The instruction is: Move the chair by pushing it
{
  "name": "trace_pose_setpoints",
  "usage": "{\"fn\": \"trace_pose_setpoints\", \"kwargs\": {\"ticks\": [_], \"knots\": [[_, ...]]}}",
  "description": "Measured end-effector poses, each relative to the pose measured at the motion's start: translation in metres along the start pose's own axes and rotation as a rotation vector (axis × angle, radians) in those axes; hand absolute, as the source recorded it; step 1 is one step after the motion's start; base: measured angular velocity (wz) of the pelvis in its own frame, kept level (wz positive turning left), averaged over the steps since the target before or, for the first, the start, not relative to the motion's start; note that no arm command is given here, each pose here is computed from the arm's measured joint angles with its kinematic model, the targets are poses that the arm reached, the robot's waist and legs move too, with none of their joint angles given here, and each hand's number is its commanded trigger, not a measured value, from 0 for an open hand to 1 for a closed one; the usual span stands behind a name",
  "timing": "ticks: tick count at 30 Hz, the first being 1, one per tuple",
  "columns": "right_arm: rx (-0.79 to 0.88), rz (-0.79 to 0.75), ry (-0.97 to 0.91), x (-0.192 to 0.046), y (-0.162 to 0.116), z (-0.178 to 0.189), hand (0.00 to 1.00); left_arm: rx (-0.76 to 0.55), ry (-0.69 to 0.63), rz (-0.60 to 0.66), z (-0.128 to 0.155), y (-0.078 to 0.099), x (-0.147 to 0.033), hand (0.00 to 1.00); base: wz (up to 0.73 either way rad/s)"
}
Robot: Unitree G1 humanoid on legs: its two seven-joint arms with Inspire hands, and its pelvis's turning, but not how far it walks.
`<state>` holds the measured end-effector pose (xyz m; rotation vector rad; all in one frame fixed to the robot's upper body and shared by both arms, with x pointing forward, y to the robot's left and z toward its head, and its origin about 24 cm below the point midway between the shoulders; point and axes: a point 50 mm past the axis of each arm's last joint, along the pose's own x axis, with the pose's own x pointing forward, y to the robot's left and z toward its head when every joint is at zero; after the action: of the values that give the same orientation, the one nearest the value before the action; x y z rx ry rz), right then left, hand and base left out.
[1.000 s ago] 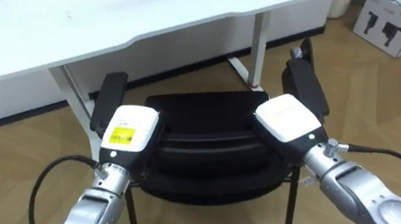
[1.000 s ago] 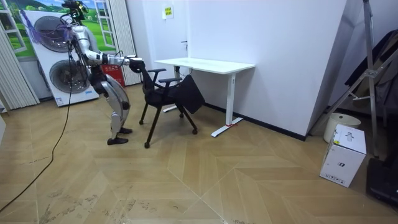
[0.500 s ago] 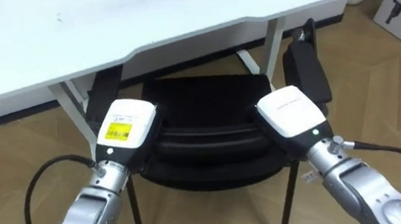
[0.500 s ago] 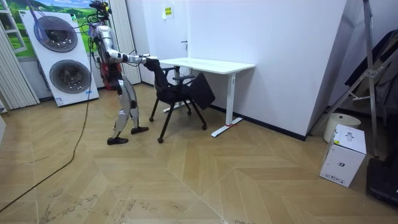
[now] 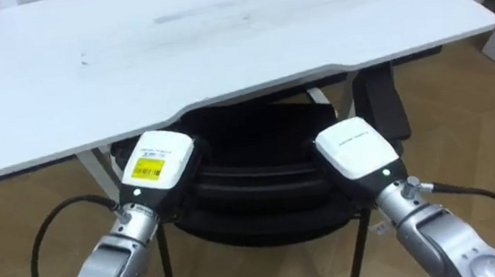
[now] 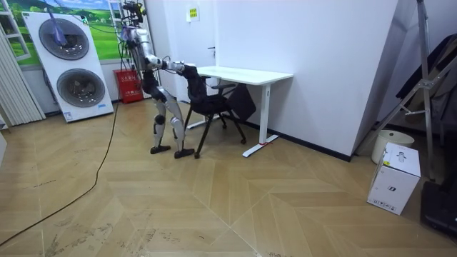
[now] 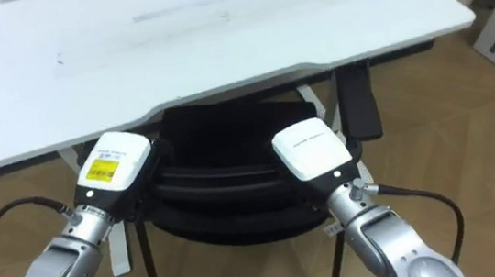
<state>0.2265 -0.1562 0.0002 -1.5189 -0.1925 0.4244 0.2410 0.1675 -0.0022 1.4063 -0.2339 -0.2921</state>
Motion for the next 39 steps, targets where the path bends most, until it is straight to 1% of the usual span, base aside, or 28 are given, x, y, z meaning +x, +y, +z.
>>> {"fn": "trace_pose_setpoints", "kwargs": {"ticks": [3, 6, 10, 15, 17, 19, 22, 23, 24, 25, 26, 27, 32, 35, 36, 39], "knots": [[0.006, 0.004, 0.027, 0.001, 0.0, -0.005, 1.0, 0.002, -0.008, -0.002, 0.005, 0.0, 0.006, 1.0, 0.56], [0.004, 0.016, 0.028, -0.002, -0.004, -0.01, 1.0, 0.003, -0.025, 0.01, 0.01, 0.001, 0.007, 1.0, 0.39], [0.023, 0.034, 0.002, -0.002, -0.004, -0.002, 1.0, 0.011, -0.024, -0.002, 0.002, 0.004, 0.005, 1.0, 0.32], [0.043, 0.035, 0.029, -0.001, -0.002, -0.001, 1.0, 0.026, -0.037, -0.012, 0.001, 0.007, 0.016, 1.0, 0.48], [0.047, 0.04, 0.038, -0.003, 0.0, -0.002, 1.0, 0.028, -0.042, -0.017, 0.003, 0.006, 0.018, 1.0, 0.52], [0.051, 0.047, 0.041, -0.006, 0.003, 0.0, 1.0, 0.024, -0.039, -0.025, 0.003, 0.004, 0.016, 1.0, 0.51], [0.046, 0.058, 0.043, -0.014, 0.005, 0.0, 1.0, 0.005, -0.035, -0.042, 0.007, -0.004, 0.015, 1.0, 0.51], [0.037, 0.057, 0.044, -0.014, 0.004, -0.001, 0.97, -0.006, -0.034, -0.037, 0.009, -0.006, 0.015, 1.0, -0.32], [0.029, 0.059, 0.048, -0.015, 0.004, -0.003, 0.7, -0.015, -0.031, -0.031, 0.011, -0.007, 0.013, 1.0, -0.53], [0.025, 0.06, 0.051, -0.014, 0.003, -0.004, 0.26, -0.017, -0.025, -0.027, 0.011, -0.008, 0.011, 0.89, -0.51], [0.025, 0.061, 0.052, -0.014, 0.003, -0.004, 0.0, -0.018, -0.024, -0.025, 0.012, -0.008, 0.01, 0.15, -0.4], [0.027, 0.064, 0.053, -0.014, 0.004, -0.004, 0.0, -0.019, -0.02, -0.023, 0.013, -0.009, 0.009, 0.0, -0.13], [0.051, 0.084, 0.058, -0.013, 0.004, -0.003, 0.0, -0.033, -0.008, -0.029, 0.015, -0.011, 0.009, 0.0, 0.16], [0.092, 0.073, 0.049, -0.015, -0.003, -0.002, 0.0, -0.09, 0.017, -0.016, 0.016, -0.008, 0.014, 0.0, 0.71], [0.084, 0.059, 0.034, -0.015, -0.01, -0.006, 0.0, -0.153, 0.038, 0.013, 0.02, -0.007, 0.018, 0.0, 0.43], [0.132, 0.079, 0.076, -0.011, -0.006, -0.004, 0.0, -0.276, 0.066, 0.015, 0.024, -0.01, 0.017, 0.0, -0.61]]}}
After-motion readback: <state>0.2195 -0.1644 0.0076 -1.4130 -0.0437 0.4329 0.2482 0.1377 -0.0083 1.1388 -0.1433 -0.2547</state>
